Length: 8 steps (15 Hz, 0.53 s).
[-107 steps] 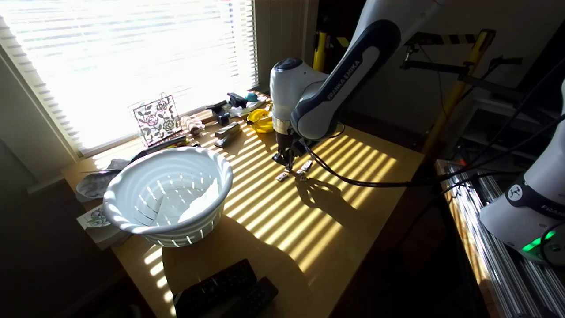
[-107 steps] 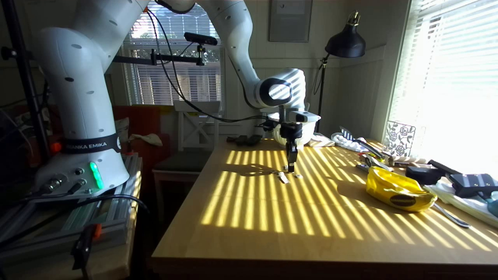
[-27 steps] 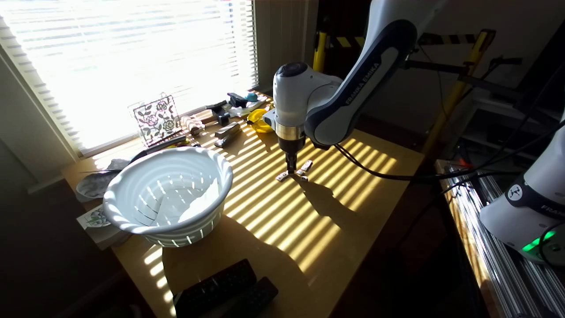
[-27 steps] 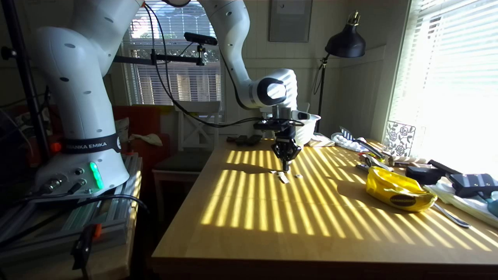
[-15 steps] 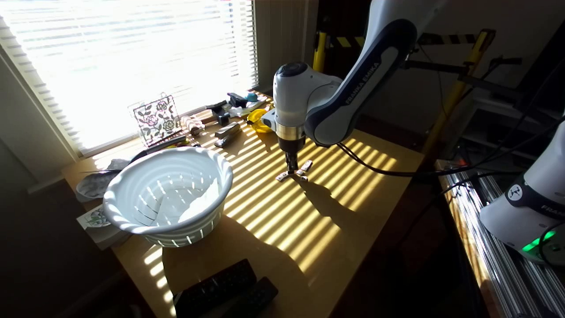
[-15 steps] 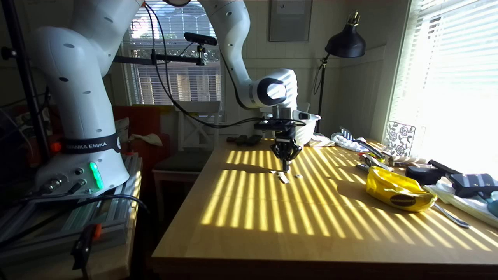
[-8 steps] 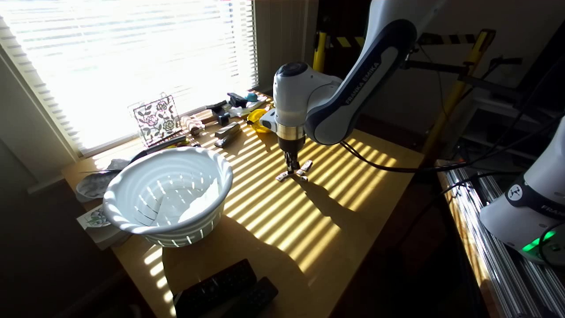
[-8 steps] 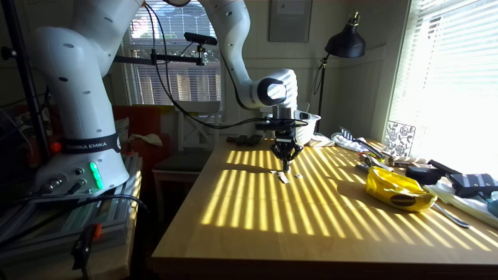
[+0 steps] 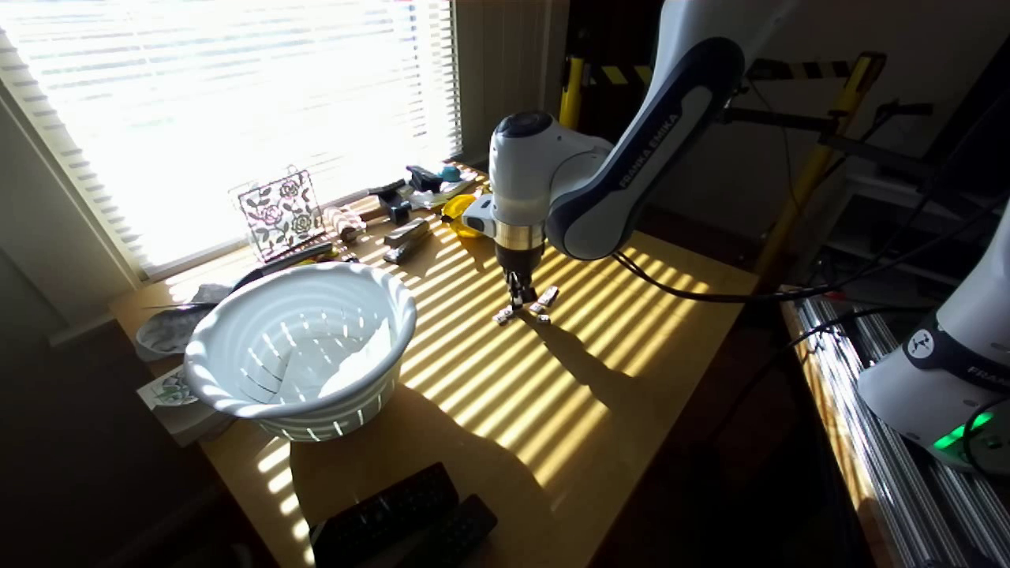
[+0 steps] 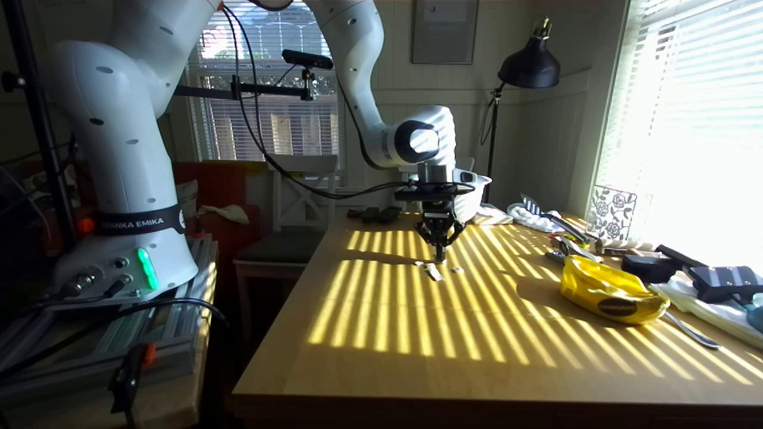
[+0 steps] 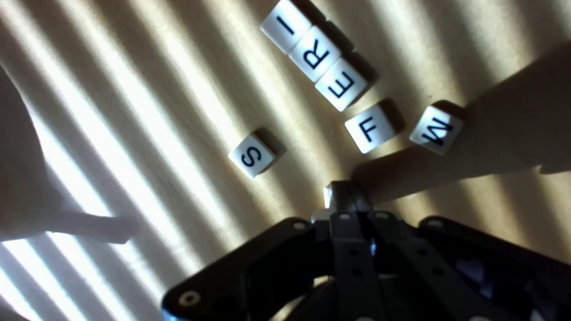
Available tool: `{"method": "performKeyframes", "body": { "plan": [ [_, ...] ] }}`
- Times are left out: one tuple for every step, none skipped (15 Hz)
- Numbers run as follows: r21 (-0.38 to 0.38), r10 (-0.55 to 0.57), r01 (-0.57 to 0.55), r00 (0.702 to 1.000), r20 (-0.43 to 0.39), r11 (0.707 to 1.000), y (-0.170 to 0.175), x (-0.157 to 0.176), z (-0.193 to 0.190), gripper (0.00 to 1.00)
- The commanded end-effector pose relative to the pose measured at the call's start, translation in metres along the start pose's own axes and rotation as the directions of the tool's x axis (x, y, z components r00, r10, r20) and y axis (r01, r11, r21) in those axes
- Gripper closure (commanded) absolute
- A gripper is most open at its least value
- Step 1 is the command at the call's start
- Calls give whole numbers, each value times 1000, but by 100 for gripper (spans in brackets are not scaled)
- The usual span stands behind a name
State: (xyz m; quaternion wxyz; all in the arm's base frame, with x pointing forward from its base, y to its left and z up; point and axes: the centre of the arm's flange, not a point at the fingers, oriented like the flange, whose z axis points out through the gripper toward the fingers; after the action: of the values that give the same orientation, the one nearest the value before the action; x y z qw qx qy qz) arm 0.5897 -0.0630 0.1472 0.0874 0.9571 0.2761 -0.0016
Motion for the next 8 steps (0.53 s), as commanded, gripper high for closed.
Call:
{"method": "performKeyframes", "body": {
  "plan": [
    [-9,-71,71,997,-11,997,1,0,11,100],
    [-11,-87,87,996,-11,996,0,0,11,100],
    [-12,-100,99,995,-10,995,0,-1,11,100],
    [-11,-112,112,994,-9,994,0,-1,11,100],
    [-11,-123,123,992,-8,992,0,-1,11,100],
    [-9,-133,133,991,-7,991,0,-2,11,100],
    [-5,-135,135,991,-8,991,0,-2,9,100],
    [-2,-134,134,991,-10,991,1,-4,5,100]
  ]
}}
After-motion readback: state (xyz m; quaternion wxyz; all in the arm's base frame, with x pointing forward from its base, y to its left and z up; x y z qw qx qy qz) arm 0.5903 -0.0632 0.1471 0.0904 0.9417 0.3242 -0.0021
